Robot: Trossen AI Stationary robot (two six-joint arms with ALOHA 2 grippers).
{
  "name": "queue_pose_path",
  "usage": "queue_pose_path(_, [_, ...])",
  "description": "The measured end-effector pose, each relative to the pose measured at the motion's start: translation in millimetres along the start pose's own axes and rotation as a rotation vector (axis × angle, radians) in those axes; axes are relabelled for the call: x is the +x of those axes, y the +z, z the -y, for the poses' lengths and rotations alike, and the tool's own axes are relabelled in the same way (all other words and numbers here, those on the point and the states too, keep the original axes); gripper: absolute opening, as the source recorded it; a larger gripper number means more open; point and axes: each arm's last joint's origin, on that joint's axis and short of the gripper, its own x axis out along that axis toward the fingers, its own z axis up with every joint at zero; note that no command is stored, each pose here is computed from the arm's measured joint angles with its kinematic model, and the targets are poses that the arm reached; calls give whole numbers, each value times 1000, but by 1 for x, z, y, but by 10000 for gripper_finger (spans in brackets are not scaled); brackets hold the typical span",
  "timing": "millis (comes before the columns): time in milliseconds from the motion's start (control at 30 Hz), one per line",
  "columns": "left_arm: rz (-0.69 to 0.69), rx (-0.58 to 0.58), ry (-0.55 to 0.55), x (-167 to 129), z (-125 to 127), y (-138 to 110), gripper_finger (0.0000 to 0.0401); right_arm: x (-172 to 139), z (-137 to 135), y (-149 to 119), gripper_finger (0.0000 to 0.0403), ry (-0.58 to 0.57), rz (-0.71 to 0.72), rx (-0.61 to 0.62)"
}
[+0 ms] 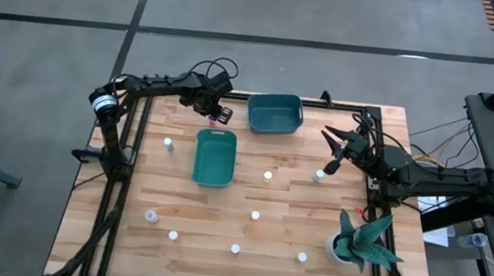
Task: Pick and place medicine bottles into bin by pill shape (circle, oval)
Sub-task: Put the top pink capsule pill bottle into the green bin
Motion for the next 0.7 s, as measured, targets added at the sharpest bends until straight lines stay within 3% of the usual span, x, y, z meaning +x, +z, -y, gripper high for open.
queue_pose_path(133, [15, 4, 23, -4, -1, 2, 100, 0, 0, 0, 66, 0, 0, -5])
queue_pose_path(300, [104, 24, 8, -29, 2, 13, 101, 0, 0, 0, 66, 0, 0, -7])
queue_pose_path(500, [230, 66, -77, -79, 12, 12, 97, 0, 0, 0, 66, 0, 1, -7])
queue_pose_path(700, [331, 156, -188, -138, 24, -16, 97, 0, 0, 0, 66, -1, 1, -6])
